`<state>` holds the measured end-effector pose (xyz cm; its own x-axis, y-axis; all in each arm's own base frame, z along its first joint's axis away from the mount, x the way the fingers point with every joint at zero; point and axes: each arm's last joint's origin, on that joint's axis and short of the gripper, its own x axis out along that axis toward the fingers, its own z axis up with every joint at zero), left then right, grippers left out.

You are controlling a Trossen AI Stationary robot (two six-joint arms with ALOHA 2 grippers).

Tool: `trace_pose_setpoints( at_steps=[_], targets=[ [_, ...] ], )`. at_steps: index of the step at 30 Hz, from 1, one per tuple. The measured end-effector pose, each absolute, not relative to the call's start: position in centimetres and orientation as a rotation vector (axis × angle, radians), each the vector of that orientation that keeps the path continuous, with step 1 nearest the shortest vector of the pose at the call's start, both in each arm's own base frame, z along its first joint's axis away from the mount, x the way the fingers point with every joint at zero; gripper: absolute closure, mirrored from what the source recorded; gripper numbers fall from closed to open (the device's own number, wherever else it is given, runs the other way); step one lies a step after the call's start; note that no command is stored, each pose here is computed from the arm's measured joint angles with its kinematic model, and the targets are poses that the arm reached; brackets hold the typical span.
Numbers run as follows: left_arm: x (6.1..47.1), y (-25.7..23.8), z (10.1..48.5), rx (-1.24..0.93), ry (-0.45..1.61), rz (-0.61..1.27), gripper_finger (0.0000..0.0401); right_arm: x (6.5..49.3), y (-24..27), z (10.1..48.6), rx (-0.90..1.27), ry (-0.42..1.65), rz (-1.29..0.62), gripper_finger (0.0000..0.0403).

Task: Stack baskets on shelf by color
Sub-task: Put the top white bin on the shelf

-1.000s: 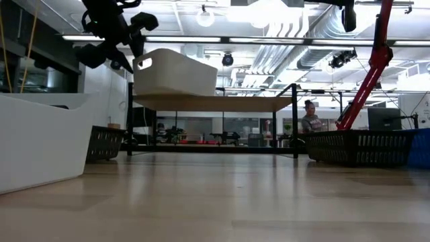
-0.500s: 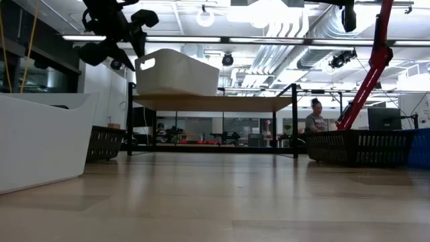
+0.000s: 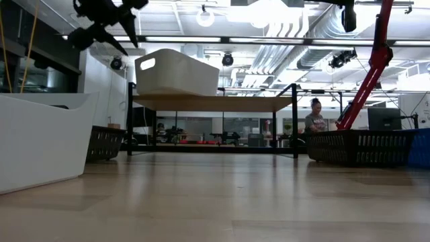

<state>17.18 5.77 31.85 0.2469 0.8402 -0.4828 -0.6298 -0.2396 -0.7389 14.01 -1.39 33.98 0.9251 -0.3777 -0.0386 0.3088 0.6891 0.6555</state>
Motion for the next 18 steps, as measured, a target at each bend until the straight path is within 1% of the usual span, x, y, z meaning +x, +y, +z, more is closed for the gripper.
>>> trace_pose_setpoints(
  at_steps=[3,6,10,13,16,18],
  targets=[
    [16.1,5.6,33.2,-1.099,-0.236,1.322,0.0265,14.5,-1.3,33.9,0.73,-0.083,-0.343,0.0403],
    [15.2,5.3,35.4,-0.965,-0.23,1.179,0.0265,15.8,-1.1,33.8,0.723,-0.066,-0.259,0.0403],
    [14.2,4.7,39.0,-0.711,-0.228,0.853,0.0266,18.9,-0.9,33.6,0.671,-0.076,-0.152,0.0403],
    [13.2,4.0,41.1,-0.549,-0.273,0.607,0.0271,21.6,-0.9,32.8,0.647,-0.041,-0.142,0.0403],
    [12.2,3.4,41.7,-0.437,-0.268,0.499,0.0298,24.5,-1.0,32.4,0.594,0.069,-0.162,0.0403],
    [11.7,3.1,41.6,-0.399,-0.235,0.482,0.0333,26.4,-1.0,32.5,0.526,0.146,-0.175,0.0403]
  ],
)
